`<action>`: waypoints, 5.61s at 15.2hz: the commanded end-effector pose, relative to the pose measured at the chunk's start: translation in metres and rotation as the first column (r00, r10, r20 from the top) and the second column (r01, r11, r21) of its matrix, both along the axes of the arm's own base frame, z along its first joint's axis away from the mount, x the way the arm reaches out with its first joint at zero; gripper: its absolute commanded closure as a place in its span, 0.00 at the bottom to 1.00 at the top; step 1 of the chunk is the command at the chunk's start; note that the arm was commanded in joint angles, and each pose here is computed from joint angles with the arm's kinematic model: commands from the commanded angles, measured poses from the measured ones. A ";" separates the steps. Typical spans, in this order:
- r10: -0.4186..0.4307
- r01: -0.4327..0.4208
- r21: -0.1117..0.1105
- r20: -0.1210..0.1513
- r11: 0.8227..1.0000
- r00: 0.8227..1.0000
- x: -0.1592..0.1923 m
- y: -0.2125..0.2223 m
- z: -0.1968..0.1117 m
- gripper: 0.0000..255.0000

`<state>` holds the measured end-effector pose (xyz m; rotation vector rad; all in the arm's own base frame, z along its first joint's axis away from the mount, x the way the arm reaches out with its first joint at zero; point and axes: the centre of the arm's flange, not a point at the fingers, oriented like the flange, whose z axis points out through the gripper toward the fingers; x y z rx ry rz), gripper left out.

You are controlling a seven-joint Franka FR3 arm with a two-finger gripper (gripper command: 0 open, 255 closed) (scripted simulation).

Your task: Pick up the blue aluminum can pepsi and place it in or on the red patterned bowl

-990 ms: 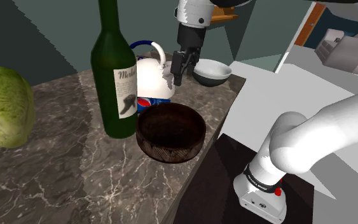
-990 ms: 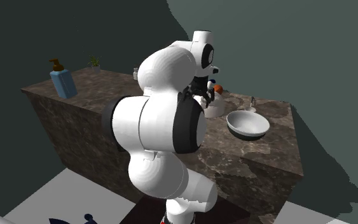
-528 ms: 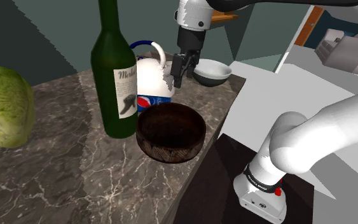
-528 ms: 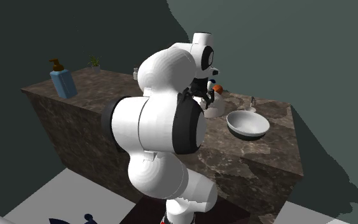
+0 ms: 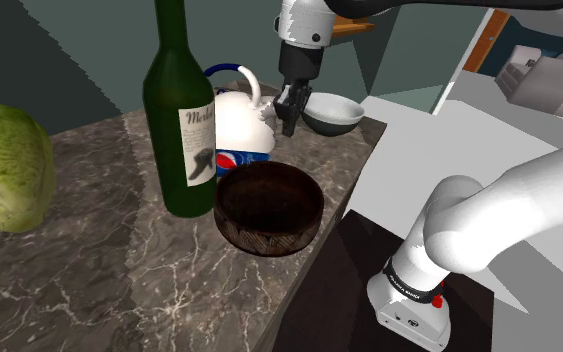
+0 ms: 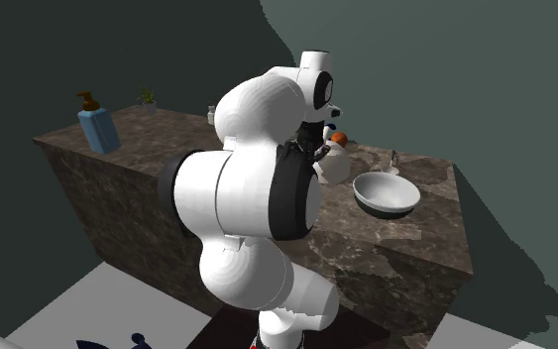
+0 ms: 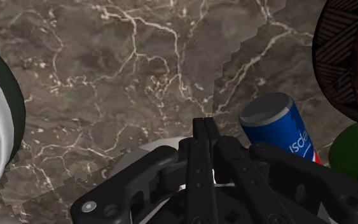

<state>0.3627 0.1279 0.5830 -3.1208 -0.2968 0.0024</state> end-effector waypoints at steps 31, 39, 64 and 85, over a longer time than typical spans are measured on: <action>0.376 -0.376 0.023 -0.026 0.926 0.926 0.045 0.086 -0.051 1.00; 0.375 -0.374 0.021 -0.027 0.927 0.927 0.032 0.096 -0.062 1.00; 0.420 -0.419 0.023 -0.030 0.908 0.907 0.035 0.094 -0.069 0.00; 0.420 -0.419 0.023 -0.030 0.908 0.907 0.035 0.094 -0.053 1.00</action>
